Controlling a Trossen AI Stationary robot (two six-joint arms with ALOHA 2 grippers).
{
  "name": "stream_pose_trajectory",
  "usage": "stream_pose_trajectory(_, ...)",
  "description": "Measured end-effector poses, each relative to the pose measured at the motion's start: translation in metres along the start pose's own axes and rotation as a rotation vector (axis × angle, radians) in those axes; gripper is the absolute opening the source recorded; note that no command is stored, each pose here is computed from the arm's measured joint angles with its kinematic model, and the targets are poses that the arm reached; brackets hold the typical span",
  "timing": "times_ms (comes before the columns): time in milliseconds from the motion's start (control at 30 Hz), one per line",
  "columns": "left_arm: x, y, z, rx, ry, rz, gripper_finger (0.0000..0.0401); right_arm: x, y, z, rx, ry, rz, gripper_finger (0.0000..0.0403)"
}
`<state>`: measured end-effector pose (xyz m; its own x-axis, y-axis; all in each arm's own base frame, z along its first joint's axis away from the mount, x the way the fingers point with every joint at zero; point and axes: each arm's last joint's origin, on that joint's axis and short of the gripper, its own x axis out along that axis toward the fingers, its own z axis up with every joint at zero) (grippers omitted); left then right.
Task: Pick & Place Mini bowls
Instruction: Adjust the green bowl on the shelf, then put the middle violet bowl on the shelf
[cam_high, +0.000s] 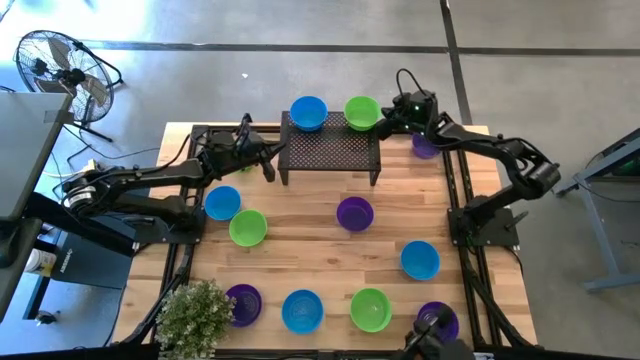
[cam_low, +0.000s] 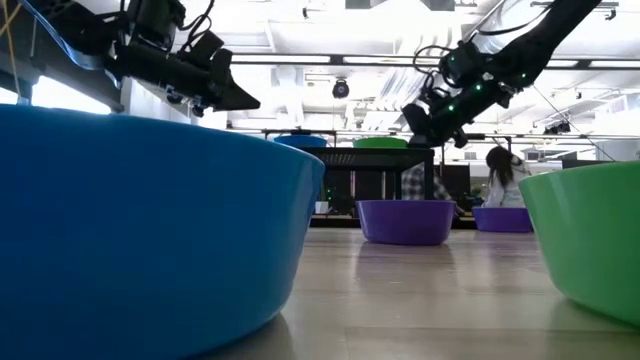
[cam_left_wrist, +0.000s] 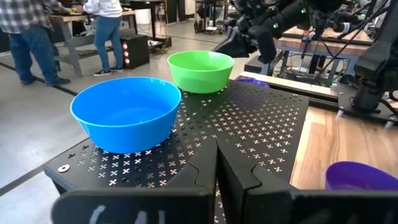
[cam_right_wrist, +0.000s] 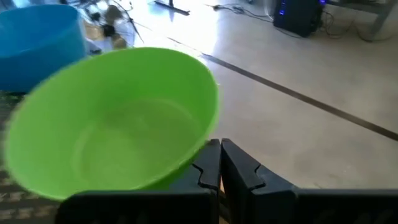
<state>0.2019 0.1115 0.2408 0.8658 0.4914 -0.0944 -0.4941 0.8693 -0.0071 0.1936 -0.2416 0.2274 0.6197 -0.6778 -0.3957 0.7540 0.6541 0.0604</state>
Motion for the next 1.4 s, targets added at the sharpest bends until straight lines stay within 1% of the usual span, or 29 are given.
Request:
stream_pose_trajectory(200,0.000,0.000,0.000,0.003,0.001,0.000,0.0001,-0.001,0.002,0.000,0.000,0.003,0.050,0.0000)
stream_pose_trajectory(667,0.000,0.000,0.000,0.007,0.003,0.001,0.0001,0.000,0.017,0.001,-0.030,-0.007,0.114,0.0000)
stream_pose_trajectory(867,0.000,0.000,-0.001,0.007,0.007,0.000,0.0001,-0.002,0.020,0.002,-0.034,-0.012,0.148,0.0000)
stream_pose_trajectory(933,0.000,0.000,-0.002,0.008,0.016,-0.016,0.0001,-0.009,0.020,0.006,-0.043,-0.025,0.149,0.0000)
stream_pose_trajectory(1033,0.000,-0.002,-0.006,0.001,0.068,-0.067,0.0001,-0.027,0.024,0.016,-0.080,-0.056,0.158,0.0000)
stream_pose_trajectory(1167,-0.001,-0.004,-0.013,-0.047,0.134,-0.143,0.0001,-0.053,0.036,0.022,-0.124,-0.050,0.198,0.0000)
stream_pose_trajectory(1233,-0.001,-0.009,-0.014,-0.041,0.146,-0.179,0.0001,-0.065,0.045,0.017,-0.149,-0.070,0.235,0.0000)
stream_pose_trajectory(1267,-0.002,-0.013,-0.014,-0.018,0.145,-0.195,0.0001,-0.070,0.049,0.011,-0.156,-0.075,0.253,0.0000)
stream_pose_trajectory(1400,-0.003,-0.032,-0.014,0.122,0.130,-0.221,0.0001,-0.088,0.066,-0.019,-0.159,-0.108,0.337,0.0000)
